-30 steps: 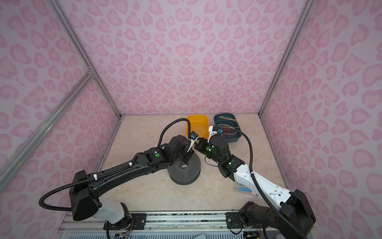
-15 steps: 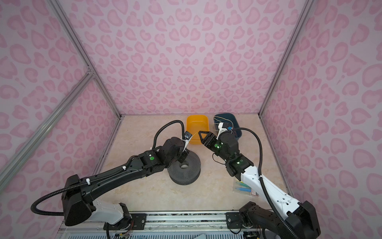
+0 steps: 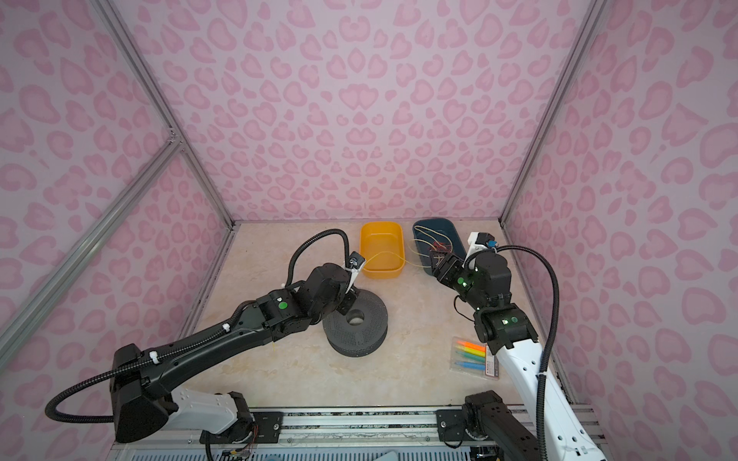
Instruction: Wrap the cables
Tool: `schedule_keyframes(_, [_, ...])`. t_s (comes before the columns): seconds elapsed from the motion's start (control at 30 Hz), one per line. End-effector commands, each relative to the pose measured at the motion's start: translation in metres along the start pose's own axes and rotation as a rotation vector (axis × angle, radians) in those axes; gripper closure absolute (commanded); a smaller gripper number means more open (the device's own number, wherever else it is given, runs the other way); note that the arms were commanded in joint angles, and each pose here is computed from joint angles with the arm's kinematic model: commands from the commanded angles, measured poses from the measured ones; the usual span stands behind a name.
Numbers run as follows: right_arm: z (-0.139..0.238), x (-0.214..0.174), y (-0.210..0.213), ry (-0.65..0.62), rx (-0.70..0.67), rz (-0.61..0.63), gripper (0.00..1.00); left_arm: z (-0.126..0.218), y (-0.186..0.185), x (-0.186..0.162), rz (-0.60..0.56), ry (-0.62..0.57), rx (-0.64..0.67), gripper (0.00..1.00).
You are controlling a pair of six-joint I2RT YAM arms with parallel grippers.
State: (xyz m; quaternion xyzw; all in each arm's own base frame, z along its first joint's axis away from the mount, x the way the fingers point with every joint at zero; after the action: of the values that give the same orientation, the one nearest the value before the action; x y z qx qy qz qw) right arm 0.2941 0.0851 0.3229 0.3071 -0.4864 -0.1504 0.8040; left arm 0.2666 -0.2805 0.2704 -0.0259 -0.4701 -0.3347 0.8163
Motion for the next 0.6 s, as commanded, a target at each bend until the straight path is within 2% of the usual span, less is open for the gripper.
schedule_keyframes(0.0, [-0.004,-0.008,-0.012,0.104,-0.099,0.214,0.37,0.009,0.001,0.001,-0.003,0.014,-0.025,0.96])
schedule_keyframes(0.13, [-0.009,-0.006,0.001,0.129,-0.088,0.332,0.33,0.012,0.003,-0.004,-0.054,0.062,-0.017,0.97])
schedule_keyframes(0.43, [-0.027,-0.023,0.010,0.240,-0.152,0.569,0.32,0.015,0.002,-0.015,-0.138,0.133,-0.037,0.96])
schedule_keyframes(0.57, [-0.036,-0.033,0.005,0.286,-0.183,0.597,0.31,0.019,0.002,-0.012,-0.136,0.123,-0.054,0.96])
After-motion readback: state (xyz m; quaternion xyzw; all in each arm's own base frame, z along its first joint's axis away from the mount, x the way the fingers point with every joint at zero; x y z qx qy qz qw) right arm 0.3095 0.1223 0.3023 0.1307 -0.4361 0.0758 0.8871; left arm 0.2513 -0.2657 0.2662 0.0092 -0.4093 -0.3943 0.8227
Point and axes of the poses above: each gripper's point midway between its finger pads, its own z axis back along the fingers, its own y axis along the line the jaws close on, x = y × z, the point moved 3 cm from there along z, back along the fingers, and after that the axes turned 2 degrees about -z, right-handed, at the moved point
